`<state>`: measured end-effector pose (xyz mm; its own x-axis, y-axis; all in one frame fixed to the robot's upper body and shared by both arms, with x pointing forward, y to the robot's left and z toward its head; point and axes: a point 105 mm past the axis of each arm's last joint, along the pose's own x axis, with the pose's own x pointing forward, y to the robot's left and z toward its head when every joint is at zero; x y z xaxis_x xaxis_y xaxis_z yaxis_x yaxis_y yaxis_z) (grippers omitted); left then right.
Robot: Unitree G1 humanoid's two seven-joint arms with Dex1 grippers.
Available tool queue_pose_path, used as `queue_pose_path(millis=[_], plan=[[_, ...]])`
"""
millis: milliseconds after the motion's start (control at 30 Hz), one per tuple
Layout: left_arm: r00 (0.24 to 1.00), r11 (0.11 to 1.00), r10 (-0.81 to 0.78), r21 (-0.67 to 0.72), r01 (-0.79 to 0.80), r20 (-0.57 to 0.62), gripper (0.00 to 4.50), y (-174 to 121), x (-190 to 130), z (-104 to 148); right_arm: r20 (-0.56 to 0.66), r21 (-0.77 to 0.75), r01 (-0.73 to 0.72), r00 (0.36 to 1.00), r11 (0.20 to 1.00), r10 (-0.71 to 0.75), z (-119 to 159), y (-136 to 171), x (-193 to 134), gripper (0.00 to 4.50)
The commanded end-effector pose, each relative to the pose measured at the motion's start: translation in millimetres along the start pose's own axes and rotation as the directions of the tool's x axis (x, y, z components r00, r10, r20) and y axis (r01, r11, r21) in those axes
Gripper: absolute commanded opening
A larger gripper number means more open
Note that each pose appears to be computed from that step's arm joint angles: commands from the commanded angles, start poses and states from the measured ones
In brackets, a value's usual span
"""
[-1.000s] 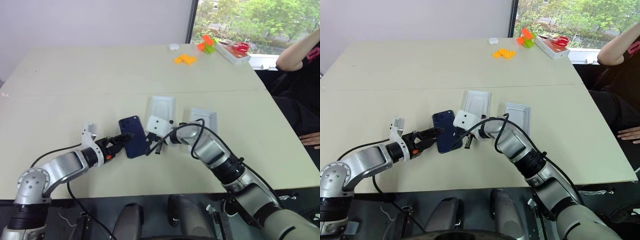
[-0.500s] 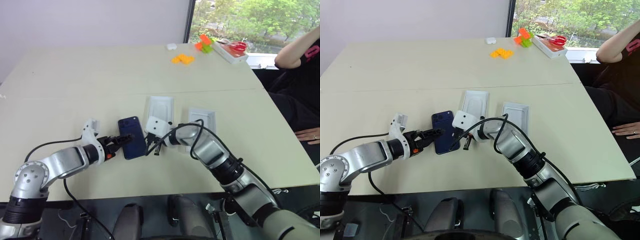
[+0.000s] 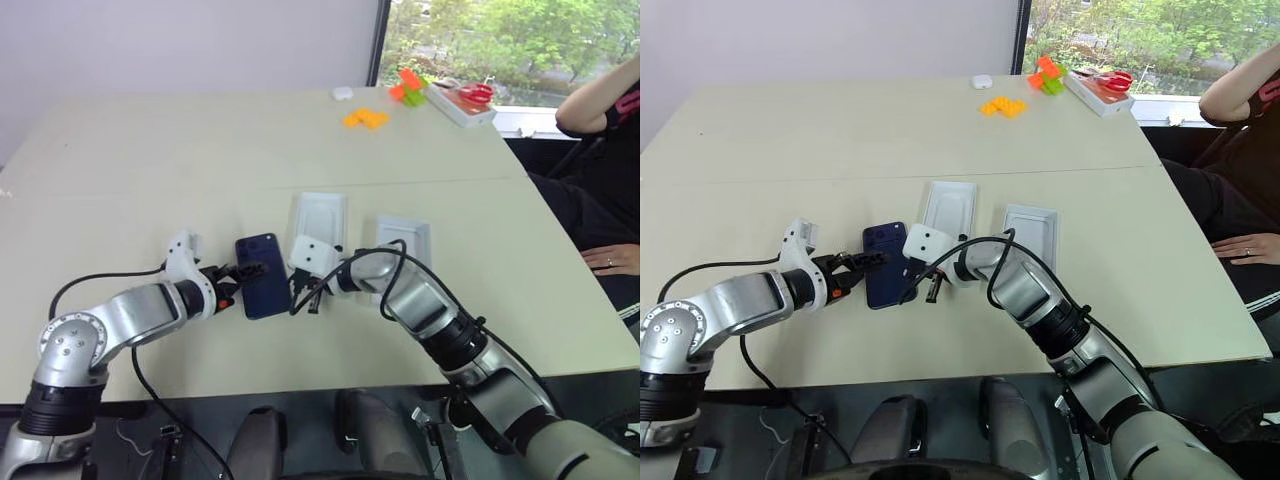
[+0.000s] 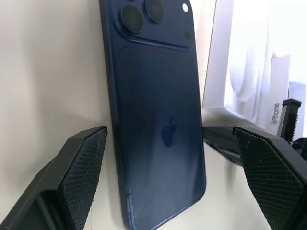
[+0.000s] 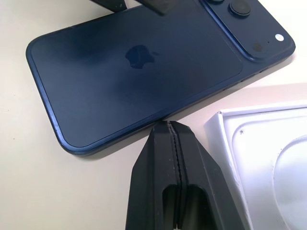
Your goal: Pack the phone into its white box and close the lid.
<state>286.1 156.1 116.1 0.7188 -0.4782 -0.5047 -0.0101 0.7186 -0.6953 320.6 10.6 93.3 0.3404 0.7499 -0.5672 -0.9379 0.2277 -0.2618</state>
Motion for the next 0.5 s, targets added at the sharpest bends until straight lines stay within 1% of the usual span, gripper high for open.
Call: queue_pose_path(millis=[33,167,333,500], plan=[[0.995,0.996,-0.092,-0.017,0.091,-0.029,4.42,-14.7,5.1,-11.6,0.002,0.006,-0.08,0.997,0.997,0.08,-0.2,17.7,10.1,0.0],[0.987,0.986,-0.158,-0.053,0.157,-0.022,4.42,-24.6,7.2,-15.9,0.004,0.007,-0.087,0.996,0.996,0.087,-0.6,19.4,10.0,0.0],[0.986,0.986,-0.161,-0.06,0.157,-0.049,4.42,-27.1,11.4,-23.0,0.005,0.016,-0.101,0.995,0.995,0.101,-1.8,22.3,11.7,0.0],[0.99,0.989,-0.134,-0.067,0.131,-0.04,4.42,-21.7,10.5,-20.3,0.003,0.014,-0.094,0.996,0.995,0.094,-2.3,20.9,11.3,0.0]])
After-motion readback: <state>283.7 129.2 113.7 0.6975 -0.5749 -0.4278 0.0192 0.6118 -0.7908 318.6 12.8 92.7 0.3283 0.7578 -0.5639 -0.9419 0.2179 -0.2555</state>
